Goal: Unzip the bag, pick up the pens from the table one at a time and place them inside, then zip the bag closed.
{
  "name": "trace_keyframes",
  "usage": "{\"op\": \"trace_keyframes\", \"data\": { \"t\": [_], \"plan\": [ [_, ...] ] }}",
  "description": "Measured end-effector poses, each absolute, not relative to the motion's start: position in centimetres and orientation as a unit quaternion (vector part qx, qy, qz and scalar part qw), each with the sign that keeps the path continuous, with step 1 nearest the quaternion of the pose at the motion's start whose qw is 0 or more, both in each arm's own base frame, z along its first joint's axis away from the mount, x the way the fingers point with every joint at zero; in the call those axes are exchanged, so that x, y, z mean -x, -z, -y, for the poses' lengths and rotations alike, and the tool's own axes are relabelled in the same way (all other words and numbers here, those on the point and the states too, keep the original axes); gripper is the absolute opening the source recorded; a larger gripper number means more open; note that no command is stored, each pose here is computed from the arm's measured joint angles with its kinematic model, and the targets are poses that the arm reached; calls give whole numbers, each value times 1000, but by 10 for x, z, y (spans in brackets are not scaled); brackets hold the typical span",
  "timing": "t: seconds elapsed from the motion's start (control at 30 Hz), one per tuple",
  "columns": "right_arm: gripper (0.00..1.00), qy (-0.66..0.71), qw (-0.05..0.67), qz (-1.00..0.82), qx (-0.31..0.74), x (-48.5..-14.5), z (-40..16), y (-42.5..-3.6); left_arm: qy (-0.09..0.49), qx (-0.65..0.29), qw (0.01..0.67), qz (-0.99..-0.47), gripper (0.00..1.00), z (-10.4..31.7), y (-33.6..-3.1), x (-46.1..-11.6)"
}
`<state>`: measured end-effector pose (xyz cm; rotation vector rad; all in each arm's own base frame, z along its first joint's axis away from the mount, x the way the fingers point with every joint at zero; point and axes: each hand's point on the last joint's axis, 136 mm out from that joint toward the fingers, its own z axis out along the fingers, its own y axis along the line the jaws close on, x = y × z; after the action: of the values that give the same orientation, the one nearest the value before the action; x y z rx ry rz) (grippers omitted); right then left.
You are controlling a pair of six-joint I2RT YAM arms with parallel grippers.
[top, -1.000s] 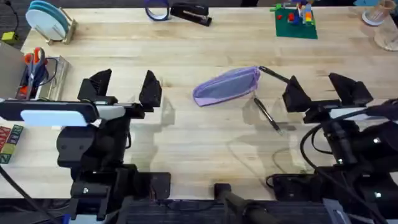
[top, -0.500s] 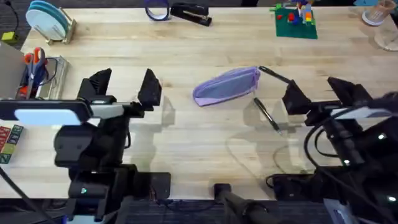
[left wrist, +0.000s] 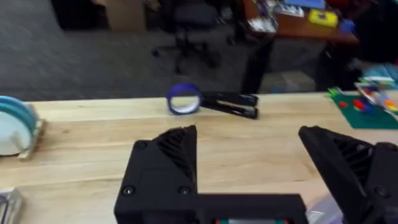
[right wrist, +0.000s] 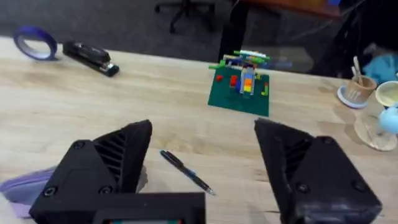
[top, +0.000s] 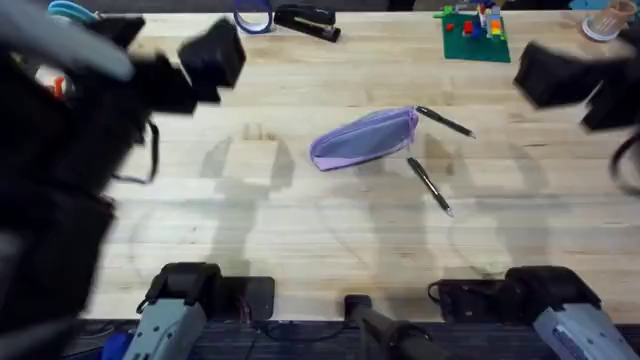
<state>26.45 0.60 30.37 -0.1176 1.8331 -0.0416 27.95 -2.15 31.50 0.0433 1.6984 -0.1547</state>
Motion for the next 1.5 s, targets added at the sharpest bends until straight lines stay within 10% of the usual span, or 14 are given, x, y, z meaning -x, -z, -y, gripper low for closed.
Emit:
{"op": "trace_keyframes", "data": {
  "t": [0.37, 0.87, 1.5],
  "plan": [
    [995, -2, 519, -852, 66, -272, -13, -357, 134, -49, 531, -835, 993, 47, -359, -296],
    [996, -47, 430, -898, 84, -247, -27, -322, 204, -51, 355, -911, 993, 70, -311, -247],
    [995, -50, 435, -895, 85, -249, -28, -324, 198, -330, 386, -838, 993, 100, -315, -225]
  ]
}}
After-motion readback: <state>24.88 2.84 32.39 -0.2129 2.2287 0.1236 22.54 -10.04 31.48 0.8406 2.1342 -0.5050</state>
